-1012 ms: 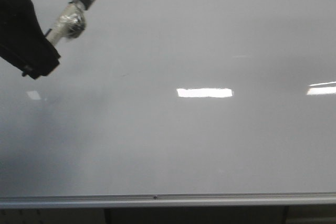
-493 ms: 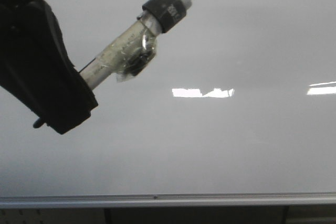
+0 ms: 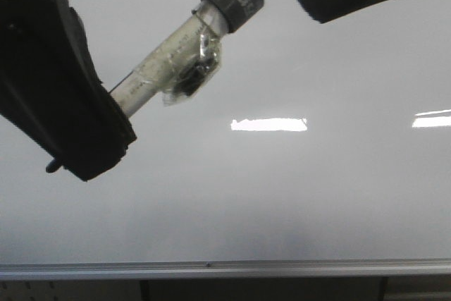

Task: Write number 0 on whiteboard

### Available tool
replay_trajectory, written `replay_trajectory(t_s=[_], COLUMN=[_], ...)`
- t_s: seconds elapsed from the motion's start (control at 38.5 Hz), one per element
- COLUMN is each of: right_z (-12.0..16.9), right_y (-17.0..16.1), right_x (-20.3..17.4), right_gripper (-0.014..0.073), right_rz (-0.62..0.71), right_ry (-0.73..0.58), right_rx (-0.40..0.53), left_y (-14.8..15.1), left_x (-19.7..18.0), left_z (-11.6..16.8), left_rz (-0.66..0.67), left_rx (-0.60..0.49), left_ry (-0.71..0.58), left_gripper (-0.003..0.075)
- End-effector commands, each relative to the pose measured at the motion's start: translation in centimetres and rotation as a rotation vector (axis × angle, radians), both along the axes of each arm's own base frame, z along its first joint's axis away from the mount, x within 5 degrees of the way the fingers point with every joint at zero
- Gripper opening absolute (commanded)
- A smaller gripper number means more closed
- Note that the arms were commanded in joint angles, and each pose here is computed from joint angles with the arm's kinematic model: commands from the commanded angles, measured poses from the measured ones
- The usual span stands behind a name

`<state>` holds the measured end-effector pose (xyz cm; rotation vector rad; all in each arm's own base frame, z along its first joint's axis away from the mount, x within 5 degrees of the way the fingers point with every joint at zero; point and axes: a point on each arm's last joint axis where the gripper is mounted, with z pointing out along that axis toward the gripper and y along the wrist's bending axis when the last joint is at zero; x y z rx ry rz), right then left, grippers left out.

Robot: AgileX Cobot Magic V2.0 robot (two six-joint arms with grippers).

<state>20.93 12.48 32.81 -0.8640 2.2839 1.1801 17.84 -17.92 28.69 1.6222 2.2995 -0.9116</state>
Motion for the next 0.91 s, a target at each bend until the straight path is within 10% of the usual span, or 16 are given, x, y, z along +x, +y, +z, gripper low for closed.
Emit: replay_trajectory(t_s=[0.0, 0.44, 0.88], right_z=[1.7, 0.2, 0.2], right_y=[1.7, 5.5, 5.5], right_x=[0.2, 0.4, 0.5], right_gripper=[0.0544, 0.0519, -0.0048], right_rz=[0.059, 0.155, 0.151], right_ry=[-0.026, 0.014, 0.011], right_rx=[0.079, 0.062, 0.063], left_y=[-0.3, -0.4, -0.4], left_x=[-0.6, -0.6, -0.6], left_z=[2.1, 2.1, 2.1], left_rz=[-0.004, -0.001, 0.001], left_rx=[-0.082, -0.083, -0.084], left_ry=[-0.020, -0.024, -0.026], left_gripper=[-0.0013, -0.0013, -0.0013])
